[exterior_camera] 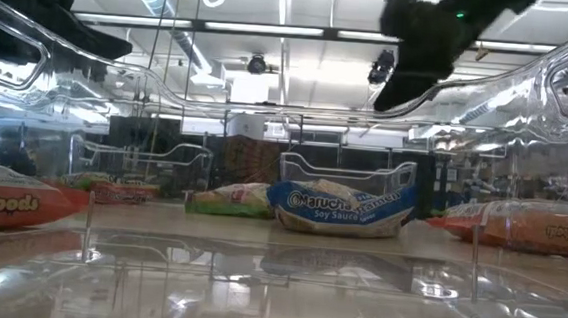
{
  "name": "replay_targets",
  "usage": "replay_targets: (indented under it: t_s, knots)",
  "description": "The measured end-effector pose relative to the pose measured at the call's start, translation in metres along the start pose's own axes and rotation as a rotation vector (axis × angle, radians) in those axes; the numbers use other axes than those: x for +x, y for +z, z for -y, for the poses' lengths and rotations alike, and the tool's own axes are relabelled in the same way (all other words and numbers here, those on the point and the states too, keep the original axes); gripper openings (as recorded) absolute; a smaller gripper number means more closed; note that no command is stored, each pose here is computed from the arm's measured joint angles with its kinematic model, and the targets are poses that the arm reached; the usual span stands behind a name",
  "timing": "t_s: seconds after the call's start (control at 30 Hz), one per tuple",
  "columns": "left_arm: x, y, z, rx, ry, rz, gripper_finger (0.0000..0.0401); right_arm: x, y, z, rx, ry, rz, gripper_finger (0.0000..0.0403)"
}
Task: Sort Maruchan noodles
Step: Put the green noodle pack into the top right transparent bin
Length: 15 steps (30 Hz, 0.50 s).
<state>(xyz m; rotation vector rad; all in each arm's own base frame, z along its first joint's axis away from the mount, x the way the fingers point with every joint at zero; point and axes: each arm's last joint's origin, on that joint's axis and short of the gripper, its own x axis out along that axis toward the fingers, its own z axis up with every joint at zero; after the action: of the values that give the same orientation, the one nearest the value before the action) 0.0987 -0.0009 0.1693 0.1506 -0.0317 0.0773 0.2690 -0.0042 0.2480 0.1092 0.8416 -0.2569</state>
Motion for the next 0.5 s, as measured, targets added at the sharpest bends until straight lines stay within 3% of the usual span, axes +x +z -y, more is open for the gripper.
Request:
replay_targets:
  t_s: [0.13, 0.3, 0.5]
  knots:
    - [0.0, 0.0, -0.001, 0.163, 0.027, -0.005, 0.002, 0.023, 0.02, 0.001, -0.128, -0.045, -0.078, 0.0148]
    - [0.0, 0.001, -0.001, 0.176, 0.027, 0.0, 0.0021, 0.067, 0.026, 0.018, -0.259, -0.089, -0.154, 0.0172]
    - [0.0, 0.009, -0.001, -0.381, -0.003, 0.091, 0.0021, 0.108, 0.019, 0.033, -0.244, -0.123, -0.256, 0.0161]
